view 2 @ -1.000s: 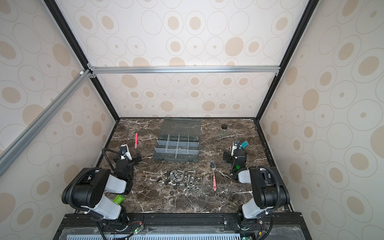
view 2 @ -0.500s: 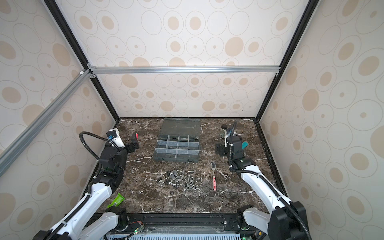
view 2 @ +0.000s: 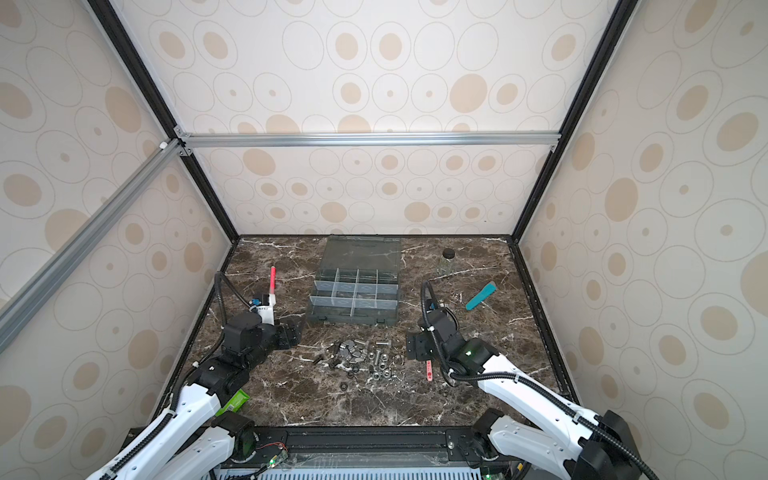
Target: Sort the screws and nuts into containers
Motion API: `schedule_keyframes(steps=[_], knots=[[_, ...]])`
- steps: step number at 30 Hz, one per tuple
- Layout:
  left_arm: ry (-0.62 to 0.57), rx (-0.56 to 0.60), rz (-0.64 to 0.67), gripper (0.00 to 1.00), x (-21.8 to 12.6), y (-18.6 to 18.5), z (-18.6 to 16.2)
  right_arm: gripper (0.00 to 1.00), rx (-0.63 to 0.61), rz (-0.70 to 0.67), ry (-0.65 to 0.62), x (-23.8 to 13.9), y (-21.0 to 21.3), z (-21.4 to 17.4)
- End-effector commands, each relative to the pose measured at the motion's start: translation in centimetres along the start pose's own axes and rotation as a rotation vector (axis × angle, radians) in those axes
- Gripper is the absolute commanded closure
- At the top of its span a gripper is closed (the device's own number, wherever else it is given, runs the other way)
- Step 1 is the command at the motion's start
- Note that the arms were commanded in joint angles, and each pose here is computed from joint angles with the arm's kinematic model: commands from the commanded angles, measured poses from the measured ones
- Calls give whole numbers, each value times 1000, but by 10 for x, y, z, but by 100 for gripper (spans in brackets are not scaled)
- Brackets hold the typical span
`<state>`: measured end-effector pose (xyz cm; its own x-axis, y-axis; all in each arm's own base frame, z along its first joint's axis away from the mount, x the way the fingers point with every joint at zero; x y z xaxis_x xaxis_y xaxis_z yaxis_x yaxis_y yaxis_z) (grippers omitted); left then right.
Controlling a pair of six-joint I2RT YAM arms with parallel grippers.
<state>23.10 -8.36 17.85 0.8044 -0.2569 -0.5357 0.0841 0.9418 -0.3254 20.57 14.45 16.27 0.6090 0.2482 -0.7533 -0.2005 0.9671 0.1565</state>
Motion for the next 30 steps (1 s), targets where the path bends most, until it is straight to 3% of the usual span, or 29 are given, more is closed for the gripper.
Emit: schedule_keyframes(steps=[1, 9, 18, 30], knots=[[96, -1, -15, 20, 0, -6, -16, 6, 59, -12, 4, 0, 6, -9], [251, 86, -38, 24, 19, -21, -43, 6, 106, 17, -16, 7, 21, -9], [297, 105, -45, 25, 24, -26, -57, 6, 97, 17, -8, 8, 22, -9], [407, 164, -18, 29, 30, -34, -86, 6, 182, 32, -27, 2, 13, -20]])
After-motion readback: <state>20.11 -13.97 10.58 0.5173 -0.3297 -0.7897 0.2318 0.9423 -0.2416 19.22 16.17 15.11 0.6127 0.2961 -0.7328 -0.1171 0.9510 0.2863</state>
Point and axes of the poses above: each gripper's point midway between its finger pads, its own x axis out along the fingers, its own y axis along the line the jaws close on, z = x × y, the point moved 5 cm from there along -x, back along the fingers, and after that the axes turned 1 degree about -x, right-handed, at the moved point
